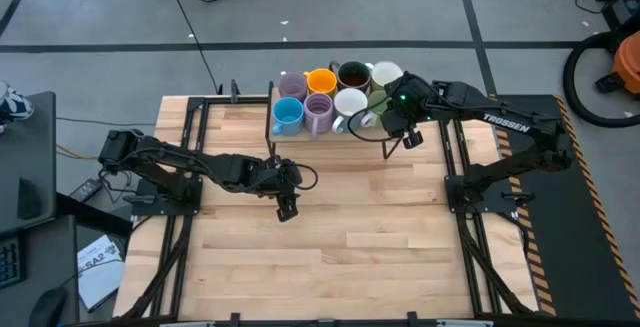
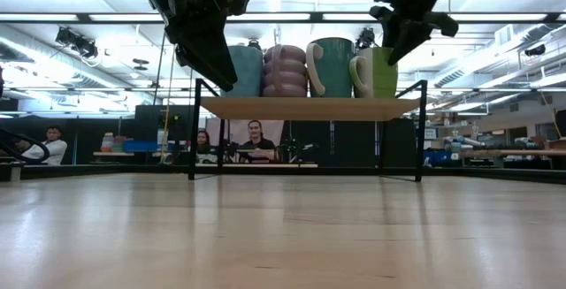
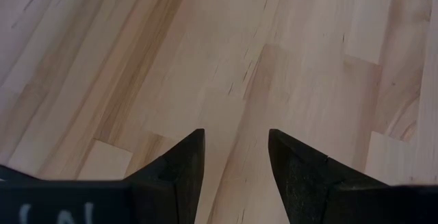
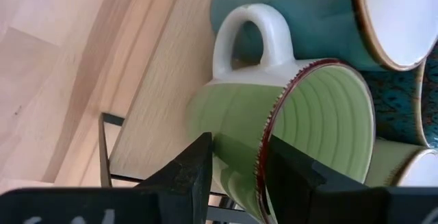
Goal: Place coffee mugs
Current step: Put the light green mug on the shelf
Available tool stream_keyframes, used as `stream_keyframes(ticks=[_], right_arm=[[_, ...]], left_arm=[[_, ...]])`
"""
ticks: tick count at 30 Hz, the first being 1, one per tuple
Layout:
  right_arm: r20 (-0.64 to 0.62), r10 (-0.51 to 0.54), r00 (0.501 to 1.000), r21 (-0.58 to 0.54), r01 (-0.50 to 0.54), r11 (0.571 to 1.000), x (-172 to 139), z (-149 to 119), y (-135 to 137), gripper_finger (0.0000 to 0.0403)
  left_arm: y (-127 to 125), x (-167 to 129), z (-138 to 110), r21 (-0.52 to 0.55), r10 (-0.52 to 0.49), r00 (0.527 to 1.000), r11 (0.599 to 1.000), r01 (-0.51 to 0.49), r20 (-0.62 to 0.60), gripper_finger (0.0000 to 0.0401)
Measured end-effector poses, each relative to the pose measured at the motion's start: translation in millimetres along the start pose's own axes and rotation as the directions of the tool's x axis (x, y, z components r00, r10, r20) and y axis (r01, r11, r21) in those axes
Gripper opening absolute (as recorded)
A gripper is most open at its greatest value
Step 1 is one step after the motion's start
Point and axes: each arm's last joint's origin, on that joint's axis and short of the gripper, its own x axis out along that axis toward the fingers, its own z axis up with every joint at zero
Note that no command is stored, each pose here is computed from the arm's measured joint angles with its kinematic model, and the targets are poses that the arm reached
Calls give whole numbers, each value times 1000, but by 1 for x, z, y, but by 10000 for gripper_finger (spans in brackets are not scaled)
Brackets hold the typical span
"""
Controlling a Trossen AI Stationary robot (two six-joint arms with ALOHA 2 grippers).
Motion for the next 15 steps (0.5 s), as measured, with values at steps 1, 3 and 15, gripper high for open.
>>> stream_keyframes(ticks=[1,3,15], right_arm=[[0,0,1000,0,0,1000,0,0,0,128],[1,0,1000,-2,0,1000,0,0,0,128],[30,-11,999,-35,12,999,-5,9,6,128]], left_arm=[[0,0,0,0,0,1000,1000,0,0,169],[0,0,0,0,0,1000,1000,0,1,169],[-4,-1,5,-10,-41,998,999,42,52,169]])
